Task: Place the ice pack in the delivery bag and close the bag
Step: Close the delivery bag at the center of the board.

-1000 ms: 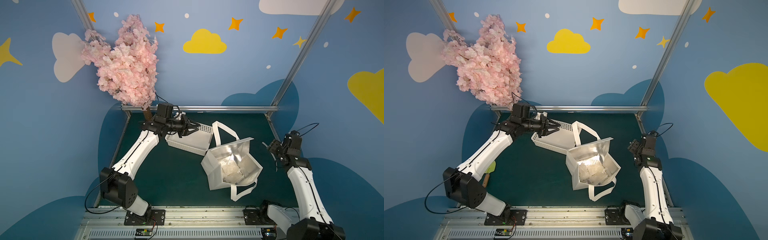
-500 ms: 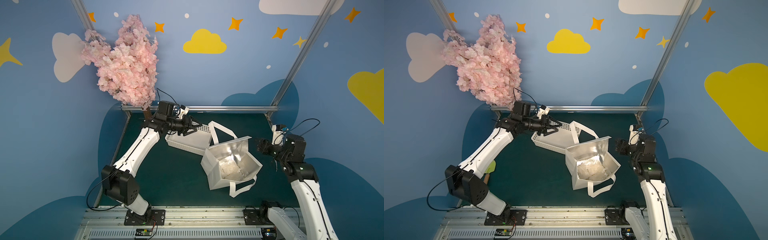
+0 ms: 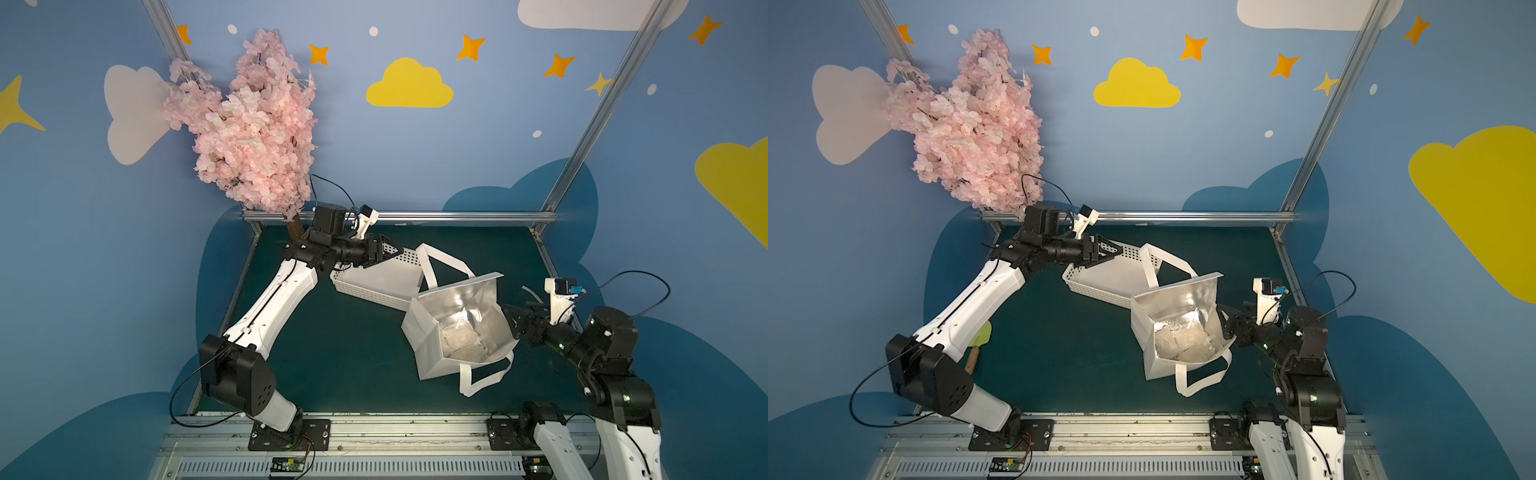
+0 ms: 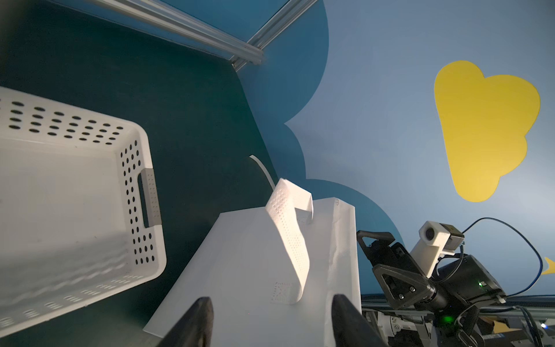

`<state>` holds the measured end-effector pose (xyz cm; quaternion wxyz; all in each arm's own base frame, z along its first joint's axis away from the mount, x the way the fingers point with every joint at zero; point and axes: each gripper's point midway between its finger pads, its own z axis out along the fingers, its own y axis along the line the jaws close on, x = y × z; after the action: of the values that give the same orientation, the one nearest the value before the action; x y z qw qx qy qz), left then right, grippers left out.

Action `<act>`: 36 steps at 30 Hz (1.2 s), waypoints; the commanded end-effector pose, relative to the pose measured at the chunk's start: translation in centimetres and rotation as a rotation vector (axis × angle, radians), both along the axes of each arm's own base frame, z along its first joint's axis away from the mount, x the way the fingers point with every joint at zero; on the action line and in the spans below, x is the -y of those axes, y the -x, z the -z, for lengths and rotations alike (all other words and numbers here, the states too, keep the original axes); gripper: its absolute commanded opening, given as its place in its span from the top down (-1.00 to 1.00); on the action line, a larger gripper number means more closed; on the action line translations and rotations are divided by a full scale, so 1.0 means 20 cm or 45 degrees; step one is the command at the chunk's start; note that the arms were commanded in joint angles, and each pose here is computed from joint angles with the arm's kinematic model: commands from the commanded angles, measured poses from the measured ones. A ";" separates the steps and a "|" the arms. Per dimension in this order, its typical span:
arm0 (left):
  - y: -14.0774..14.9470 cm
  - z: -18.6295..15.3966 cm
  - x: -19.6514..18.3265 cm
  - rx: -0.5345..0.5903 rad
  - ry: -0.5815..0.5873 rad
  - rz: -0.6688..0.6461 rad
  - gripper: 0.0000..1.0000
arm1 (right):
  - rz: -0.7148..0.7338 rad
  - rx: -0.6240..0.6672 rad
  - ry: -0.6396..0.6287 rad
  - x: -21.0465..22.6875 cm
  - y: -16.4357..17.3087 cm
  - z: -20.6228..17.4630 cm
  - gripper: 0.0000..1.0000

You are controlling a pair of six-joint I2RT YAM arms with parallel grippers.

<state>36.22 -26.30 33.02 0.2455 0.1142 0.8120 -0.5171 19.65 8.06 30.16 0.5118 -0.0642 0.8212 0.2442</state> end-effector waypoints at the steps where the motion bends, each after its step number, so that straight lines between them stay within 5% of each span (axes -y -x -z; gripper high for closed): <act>1: -0.05 -0.06 0.09 0.109 -0.017 0.079 -0.23 | 0.009 -0.124 -0.033 0.00 0.09 0.10 -0.65; 8: -0.14 -0.06 0.39 0.148 -0.105 0.244 -0.12 | 0.250 -0.144 -0.007 0.14 0.21 0.10 -0.55; 14: -0.21 0.03 0.57 0.125 -0.115 0.317 -0.09 | 0.468 -0.404 0.081 0.28 0.32 0.17 -0.37; 24: -0.22 0.26 0.75 0.010 -0.094 0.437 -0.06 | 0.298 -0.753 0.060 0.17 0.37 0.35 -0.15; 36: -0.12 0.50 0.85 -0.140 -0.104 0.549 -0.01 | 0.150 -0.526 -0.131 0.00 -0.01 0.38 -0.18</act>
<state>39.20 -43.42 24.21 0.1042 0.2635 0.8043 -0.5223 16.67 6.57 21.18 0.2996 0.0832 0.9237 0.2237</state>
